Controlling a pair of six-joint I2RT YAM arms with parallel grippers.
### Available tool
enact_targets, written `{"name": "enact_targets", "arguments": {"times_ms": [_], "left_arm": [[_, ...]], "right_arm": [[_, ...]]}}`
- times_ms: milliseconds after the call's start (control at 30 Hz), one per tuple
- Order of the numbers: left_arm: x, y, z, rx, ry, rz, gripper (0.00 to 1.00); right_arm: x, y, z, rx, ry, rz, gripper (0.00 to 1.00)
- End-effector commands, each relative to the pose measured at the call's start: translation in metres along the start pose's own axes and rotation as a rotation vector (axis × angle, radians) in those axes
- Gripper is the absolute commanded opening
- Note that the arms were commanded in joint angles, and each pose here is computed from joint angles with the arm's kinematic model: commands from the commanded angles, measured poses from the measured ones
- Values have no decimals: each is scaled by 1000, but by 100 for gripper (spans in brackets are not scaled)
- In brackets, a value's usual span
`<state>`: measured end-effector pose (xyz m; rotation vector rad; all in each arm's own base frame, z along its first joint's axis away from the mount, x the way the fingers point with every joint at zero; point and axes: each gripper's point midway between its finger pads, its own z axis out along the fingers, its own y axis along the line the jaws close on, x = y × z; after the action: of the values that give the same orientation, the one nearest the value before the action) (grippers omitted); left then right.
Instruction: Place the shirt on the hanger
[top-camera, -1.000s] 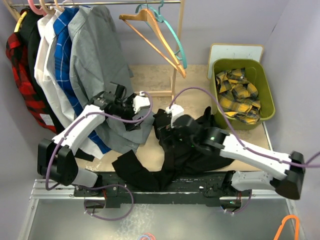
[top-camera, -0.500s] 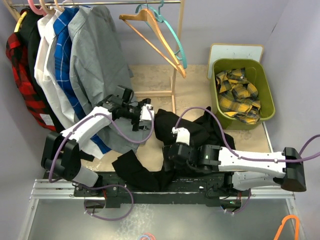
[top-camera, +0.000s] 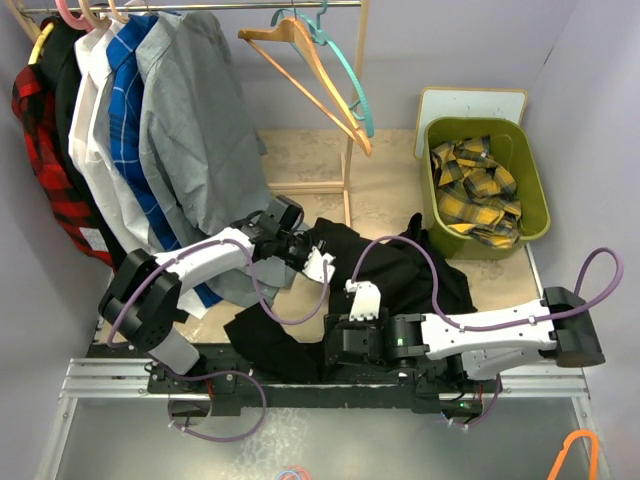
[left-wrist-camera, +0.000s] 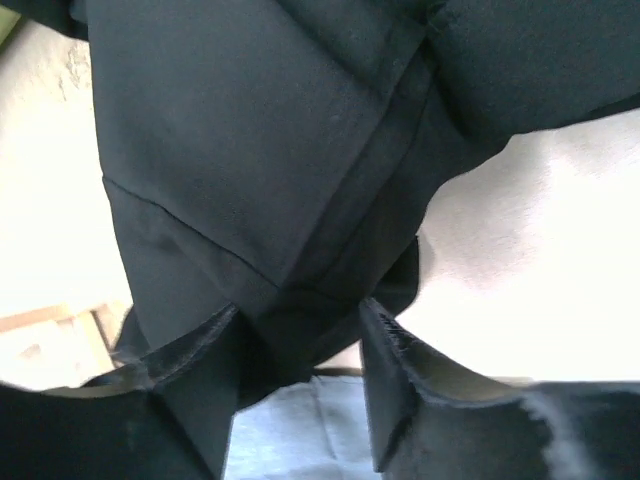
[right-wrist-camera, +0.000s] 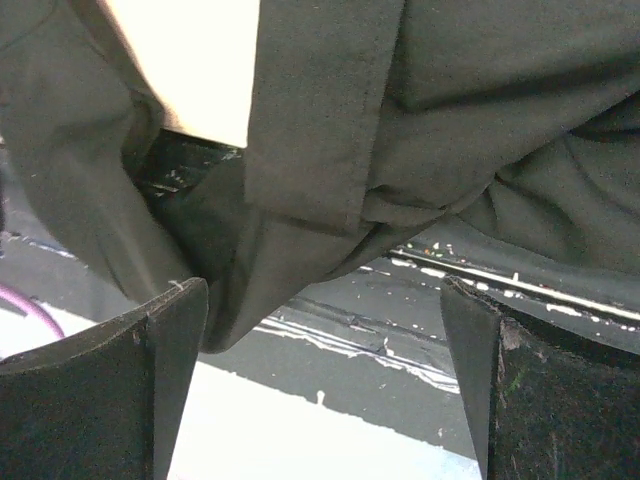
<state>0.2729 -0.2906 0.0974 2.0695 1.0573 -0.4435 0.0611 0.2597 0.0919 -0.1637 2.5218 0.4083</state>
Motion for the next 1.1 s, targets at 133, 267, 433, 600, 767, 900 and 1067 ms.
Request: {"name": "enact_targets", "arguments": {"times_ms": [133,267,433,600,767,900,1067], "left_arm": [[4,24,4,-88,55,81,0],[0,41,-20,-150,115,50,0],[-16,80,-69,-236,117,-72,0],[-27,94,-95,-280,112,-98,0],[-26,99,-102,-307,133,-110,0],[-26,104,-108,-336,149,-118,0],[-14,119,-114,-401,183,-146,0]], "right_arm": [[-13,-8,-5,34,-67,80,96],[-20,4,-11,-87,-95,25,99],[-37,14,-15,-131,-169,-200,100],[-52,12,-2,46,-223,-468,100],[-56,20,14,118,-304,-682,100],[-58,35,18,60,-338,-784,100],[-46,54,15,-124,-317,-931,100]]}}
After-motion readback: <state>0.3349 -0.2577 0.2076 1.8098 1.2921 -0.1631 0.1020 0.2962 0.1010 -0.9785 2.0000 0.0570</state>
